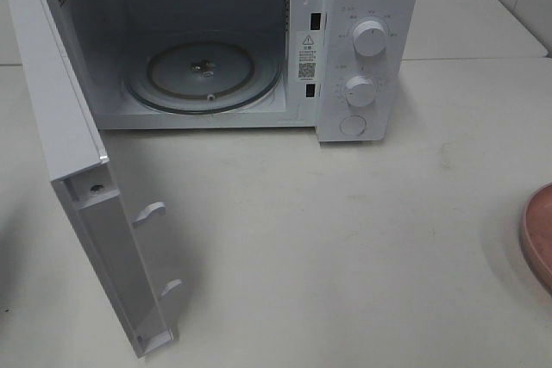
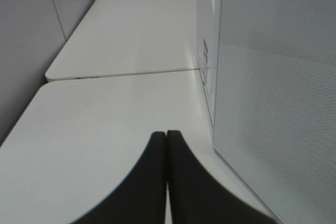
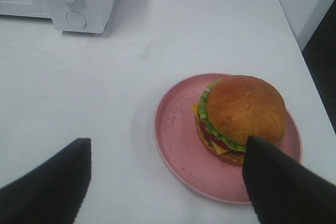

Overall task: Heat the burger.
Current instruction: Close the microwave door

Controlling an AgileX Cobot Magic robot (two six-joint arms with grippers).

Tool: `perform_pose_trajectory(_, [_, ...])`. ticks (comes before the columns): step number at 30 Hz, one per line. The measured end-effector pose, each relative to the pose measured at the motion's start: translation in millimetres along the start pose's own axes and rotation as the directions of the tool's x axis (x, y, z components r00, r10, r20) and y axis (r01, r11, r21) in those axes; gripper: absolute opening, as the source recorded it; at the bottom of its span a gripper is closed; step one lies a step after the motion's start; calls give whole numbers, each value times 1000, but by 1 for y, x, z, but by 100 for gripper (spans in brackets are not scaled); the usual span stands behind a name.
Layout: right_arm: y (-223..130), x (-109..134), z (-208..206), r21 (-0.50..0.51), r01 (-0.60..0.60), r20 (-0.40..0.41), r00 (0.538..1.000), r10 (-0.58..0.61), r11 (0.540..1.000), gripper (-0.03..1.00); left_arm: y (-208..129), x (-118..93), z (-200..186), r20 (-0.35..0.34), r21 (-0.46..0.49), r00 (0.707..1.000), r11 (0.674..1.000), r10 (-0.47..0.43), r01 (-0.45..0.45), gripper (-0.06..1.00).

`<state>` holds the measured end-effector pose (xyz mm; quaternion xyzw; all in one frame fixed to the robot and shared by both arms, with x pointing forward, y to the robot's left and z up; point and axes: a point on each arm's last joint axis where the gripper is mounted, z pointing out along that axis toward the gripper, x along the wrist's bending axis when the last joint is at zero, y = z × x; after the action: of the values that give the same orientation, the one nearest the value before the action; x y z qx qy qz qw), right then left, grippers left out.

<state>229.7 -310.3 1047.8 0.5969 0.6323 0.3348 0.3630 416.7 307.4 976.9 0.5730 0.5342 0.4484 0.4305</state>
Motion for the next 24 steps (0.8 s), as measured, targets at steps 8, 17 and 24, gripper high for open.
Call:
perform_pose_trajectory(8, [0,0,0,0,0,0,1000,0,1000,76,-2,-14,11,158,-52,987,999,16,-8,0])
perform_pose_trajectory(17, [0,0,0,0,0,0,1000,0,1000,76,-8,-35,24,319,-61,946,997,60,-43,0])
perform_pose_trajectory(24, [0,0,0,0,0,0,1000,0,1000,76,-11,-64,32,432,-41,899,997,71,-59,0])
